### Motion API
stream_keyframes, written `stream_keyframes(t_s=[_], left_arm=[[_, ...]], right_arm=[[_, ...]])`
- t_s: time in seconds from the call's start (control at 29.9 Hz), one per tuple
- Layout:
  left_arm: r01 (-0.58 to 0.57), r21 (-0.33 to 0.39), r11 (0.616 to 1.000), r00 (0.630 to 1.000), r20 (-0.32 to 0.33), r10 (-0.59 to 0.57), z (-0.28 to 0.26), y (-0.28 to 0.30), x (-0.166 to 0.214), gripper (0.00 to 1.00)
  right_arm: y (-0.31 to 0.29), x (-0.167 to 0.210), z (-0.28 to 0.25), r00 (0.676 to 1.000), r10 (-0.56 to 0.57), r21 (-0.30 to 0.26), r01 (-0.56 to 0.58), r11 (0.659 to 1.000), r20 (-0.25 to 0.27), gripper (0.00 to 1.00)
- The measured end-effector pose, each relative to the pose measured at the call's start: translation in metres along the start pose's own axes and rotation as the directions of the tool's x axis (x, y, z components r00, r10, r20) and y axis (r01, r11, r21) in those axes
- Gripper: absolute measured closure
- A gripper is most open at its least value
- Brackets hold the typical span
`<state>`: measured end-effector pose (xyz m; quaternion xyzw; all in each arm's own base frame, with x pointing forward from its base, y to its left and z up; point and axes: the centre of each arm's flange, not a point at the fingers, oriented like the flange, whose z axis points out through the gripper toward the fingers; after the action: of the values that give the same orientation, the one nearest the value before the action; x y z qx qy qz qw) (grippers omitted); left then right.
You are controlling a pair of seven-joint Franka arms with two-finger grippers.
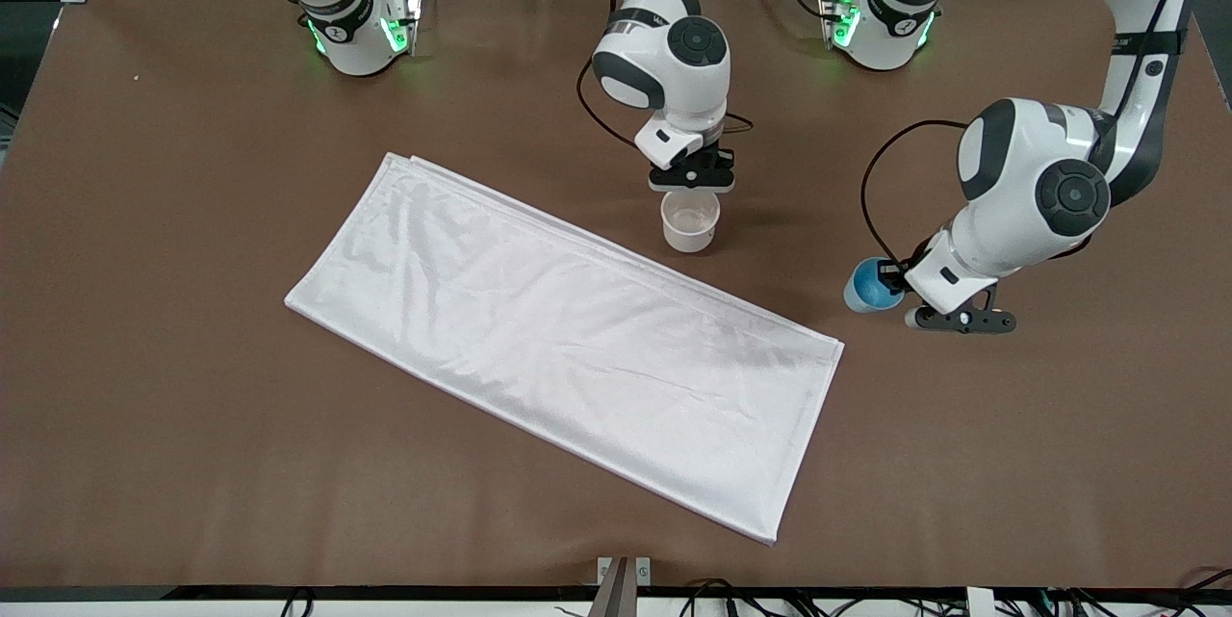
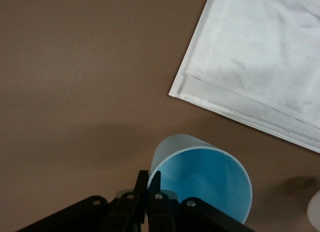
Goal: Place blue cup into white mug on table
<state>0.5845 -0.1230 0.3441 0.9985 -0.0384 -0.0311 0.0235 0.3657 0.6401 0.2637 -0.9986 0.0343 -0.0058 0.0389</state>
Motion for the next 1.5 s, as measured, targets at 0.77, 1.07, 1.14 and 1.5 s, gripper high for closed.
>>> stream_keyframes(t_s=[0.77, 1.07, 1.14, 1.5], left_arm=[[-0.006, 0.012, 1.0, 1.0, 0.003, 0.006, -0.003, 0.0, -0.024, 0.96], [-0.006, 0.012, 1.0, 1.0, 0.003, 0.006, -0.004, 0.0, -0.025, 0.96], [-0.006, 0.012, 1.0, 1.0, 0.003, 0.006, -0.004, 0.0, -0.025, 0.96], [-0.006, 0.011, 1.0, 1.0, 0.005, 0.006, -0.003, 0.01, -0.027, 0.96]], right_arm=[[-0.015, -0.022, 0.012, 1.0, -0.014, 0.005, 0.014, 1.0, 0.004, 0.38], [-0.015, -0.014, -0.019, 1.0, 0.0, -0.074, 0.002, 0.997, 0.022, 0.0], [-0.015, -0.009, -0.037, 1.0, 0.007, -0.092, -0.005, 0.996, 0.022, 0.0], [0.033, 0.061, -0.194, 0.994, 0.104, -0.054, -0.105, 0.993, -0.02, 0.0]])
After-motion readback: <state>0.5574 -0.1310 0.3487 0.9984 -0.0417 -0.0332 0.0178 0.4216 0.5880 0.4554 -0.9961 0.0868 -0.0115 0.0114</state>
